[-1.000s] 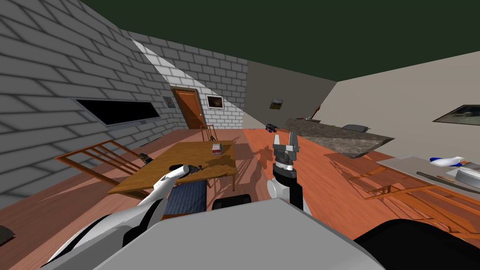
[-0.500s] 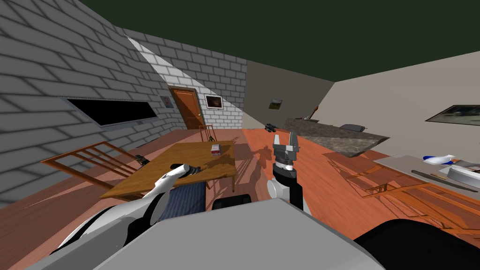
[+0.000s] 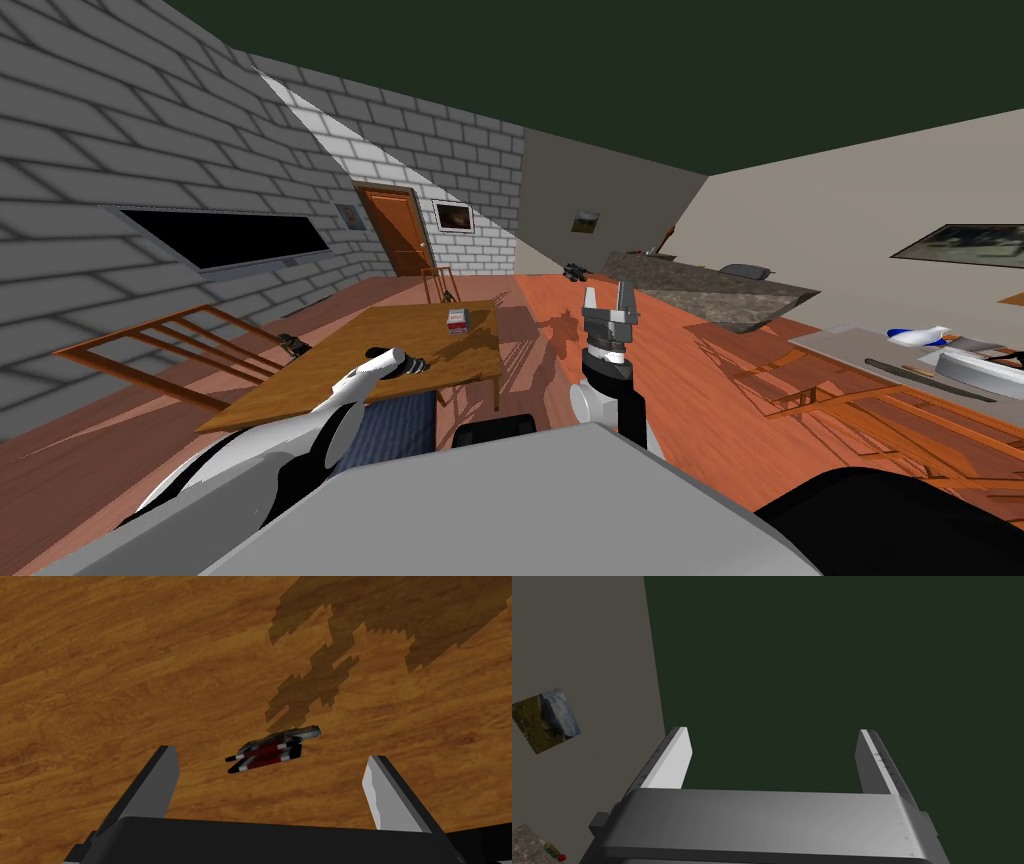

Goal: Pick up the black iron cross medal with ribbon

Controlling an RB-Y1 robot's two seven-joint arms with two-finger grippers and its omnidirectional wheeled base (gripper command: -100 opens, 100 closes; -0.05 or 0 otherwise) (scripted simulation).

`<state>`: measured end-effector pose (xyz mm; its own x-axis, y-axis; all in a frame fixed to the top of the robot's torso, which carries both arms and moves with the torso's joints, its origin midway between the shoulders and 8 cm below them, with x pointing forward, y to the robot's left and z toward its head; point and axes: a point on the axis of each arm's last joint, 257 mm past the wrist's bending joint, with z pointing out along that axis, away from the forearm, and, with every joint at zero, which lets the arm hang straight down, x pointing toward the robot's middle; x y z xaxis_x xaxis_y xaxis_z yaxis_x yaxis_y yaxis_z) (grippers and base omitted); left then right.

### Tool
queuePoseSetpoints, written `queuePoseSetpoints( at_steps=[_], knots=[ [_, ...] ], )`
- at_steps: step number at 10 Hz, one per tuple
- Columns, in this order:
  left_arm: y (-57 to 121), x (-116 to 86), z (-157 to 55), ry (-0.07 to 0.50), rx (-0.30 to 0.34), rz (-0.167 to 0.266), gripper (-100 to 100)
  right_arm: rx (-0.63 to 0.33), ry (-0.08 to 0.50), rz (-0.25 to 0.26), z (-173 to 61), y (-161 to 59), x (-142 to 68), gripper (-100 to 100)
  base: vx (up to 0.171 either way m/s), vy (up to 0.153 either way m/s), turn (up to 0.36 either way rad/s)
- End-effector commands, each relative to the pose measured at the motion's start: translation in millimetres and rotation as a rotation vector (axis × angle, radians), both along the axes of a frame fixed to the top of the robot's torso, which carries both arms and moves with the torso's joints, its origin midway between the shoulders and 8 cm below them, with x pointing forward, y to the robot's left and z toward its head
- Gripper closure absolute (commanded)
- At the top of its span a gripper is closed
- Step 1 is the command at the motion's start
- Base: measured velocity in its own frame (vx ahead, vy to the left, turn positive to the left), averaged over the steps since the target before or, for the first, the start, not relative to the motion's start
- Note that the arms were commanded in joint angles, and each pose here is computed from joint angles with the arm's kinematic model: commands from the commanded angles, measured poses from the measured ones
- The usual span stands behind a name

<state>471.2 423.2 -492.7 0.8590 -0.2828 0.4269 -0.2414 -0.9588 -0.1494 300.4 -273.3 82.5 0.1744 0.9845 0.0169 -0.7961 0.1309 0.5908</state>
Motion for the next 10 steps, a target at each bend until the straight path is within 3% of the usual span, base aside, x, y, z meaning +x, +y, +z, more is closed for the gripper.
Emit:
queuePoseSetpoints(
  at_steps=[1, 2, 6, 7, 10],
  knots=[
    [0.0, 0, 0, 0.0, 0.0, 0.0, 0, 0.0, 0.0, 0.0, 0, 0, 0, 0, 0.0, 0.0, 0.0],
    [-7.5, -6, -11, -0.001, 0.0, -0.003, -100, 0.0, 0.0, 0.0, 0, 0, 0, 0, 0.053, 0.027, 0.015],
    [-11.1, -10, -17, -0.003, 0.002, -0.006, -100, 0.0, 0.0, 0.0, 0, 0, 0, 0, 0.043, 0.02, 0.008],
    [-11.4, -10, -17, -0.002, 0.001, -0.005, 100, 0.0, 0.0, 0.0, 0, 0, 0, 0, 0.0, 0.0, 0.0],
    [-12.2, -10, -17, -0.003, -0.002, -0.003, 100, 0.0, 0.0, 0.0, 0, 0, 0, 0, 0.0, 0.0, 0.0]
  ],
)
